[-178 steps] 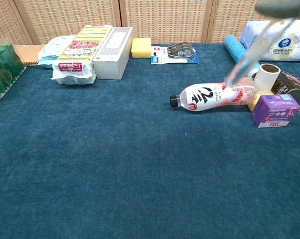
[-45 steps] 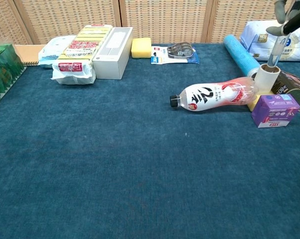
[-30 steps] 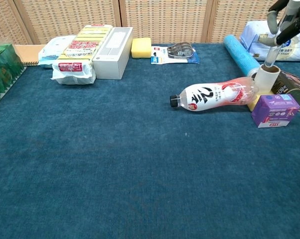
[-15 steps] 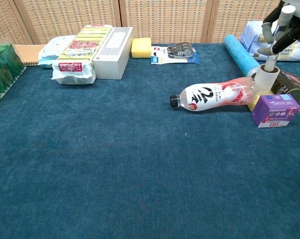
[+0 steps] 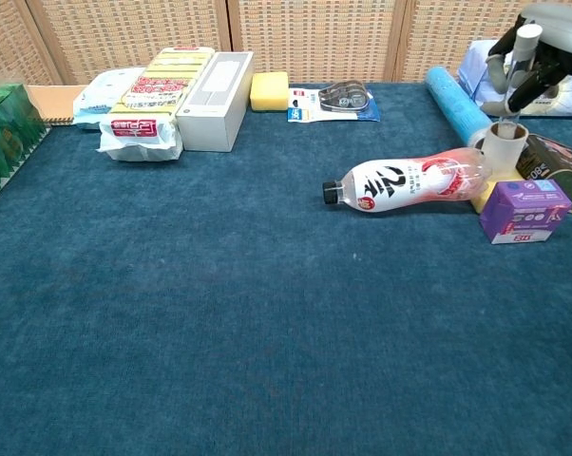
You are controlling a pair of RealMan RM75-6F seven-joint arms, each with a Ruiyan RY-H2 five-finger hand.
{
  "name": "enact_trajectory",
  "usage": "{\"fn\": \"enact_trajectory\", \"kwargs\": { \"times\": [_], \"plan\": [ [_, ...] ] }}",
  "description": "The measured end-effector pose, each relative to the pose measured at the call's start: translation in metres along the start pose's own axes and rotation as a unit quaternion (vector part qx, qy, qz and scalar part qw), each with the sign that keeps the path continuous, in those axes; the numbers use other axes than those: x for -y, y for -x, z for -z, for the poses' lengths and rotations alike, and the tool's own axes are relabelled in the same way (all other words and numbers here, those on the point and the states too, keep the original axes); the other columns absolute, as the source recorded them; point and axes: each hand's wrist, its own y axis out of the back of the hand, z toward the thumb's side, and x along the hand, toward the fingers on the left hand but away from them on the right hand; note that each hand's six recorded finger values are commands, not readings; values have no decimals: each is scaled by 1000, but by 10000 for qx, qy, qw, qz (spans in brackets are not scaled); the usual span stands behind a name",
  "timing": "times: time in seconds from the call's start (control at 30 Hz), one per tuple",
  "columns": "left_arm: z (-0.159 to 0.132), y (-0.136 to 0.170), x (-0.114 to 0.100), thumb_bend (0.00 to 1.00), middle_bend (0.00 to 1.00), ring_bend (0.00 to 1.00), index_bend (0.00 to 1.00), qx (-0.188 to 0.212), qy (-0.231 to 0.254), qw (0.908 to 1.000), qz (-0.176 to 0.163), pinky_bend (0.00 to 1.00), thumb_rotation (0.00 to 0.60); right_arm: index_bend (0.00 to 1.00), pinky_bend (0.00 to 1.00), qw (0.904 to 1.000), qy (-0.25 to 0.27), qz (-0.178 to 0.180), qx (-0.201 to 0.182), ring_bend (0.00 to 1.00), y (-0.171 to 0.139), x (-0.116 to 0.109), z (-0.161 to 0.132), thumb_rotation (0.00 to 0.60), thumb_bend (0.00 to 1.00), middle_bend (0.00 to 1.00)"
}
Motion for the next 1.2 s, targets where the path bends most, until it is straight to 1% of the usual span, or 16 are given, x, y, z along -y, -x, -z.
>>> {"fn": "enact_trajectory", "kwargs": {
  "times": [0.17,0.37,0.6,0.77,0.97,1.2],
  "plan": [
    [0,0,0,113,156,76,0,-6,3,10000,-7,298,600,615,577,10000,-11,-21,-30,679,5,3,-1,600,307,656],
    [-1,-1,1,113,156,76,0,11,-9,10000,19,297,600,562,505,10000,-40,-28,-40,595,4,2,1,600,294,584],
    [-1,-1,1,113,156,76,0,33,-7,10000,13,297,600,494,458,10000,-67,3,-41,506,1,-5,5,600,284,504],
    [-3,-1,1,113,156,77,0,79,-23,10000,18,298,600,405,396,9993,-364,28,-68,404,-4,-12,10,600,271,409],
    [-5,-3,2,114,156,76,0,138,-39,9999,53,297,600,352,368,9990,-428,-76,-70,358,-12,-22,15,600,271,354],
    [-8,-3,1,113,156,76,0,186,-50,9998,37,297,600,316,347,9996,-199,-174,-31,329,-17,-24,18,600,263,326]
  ]
}}
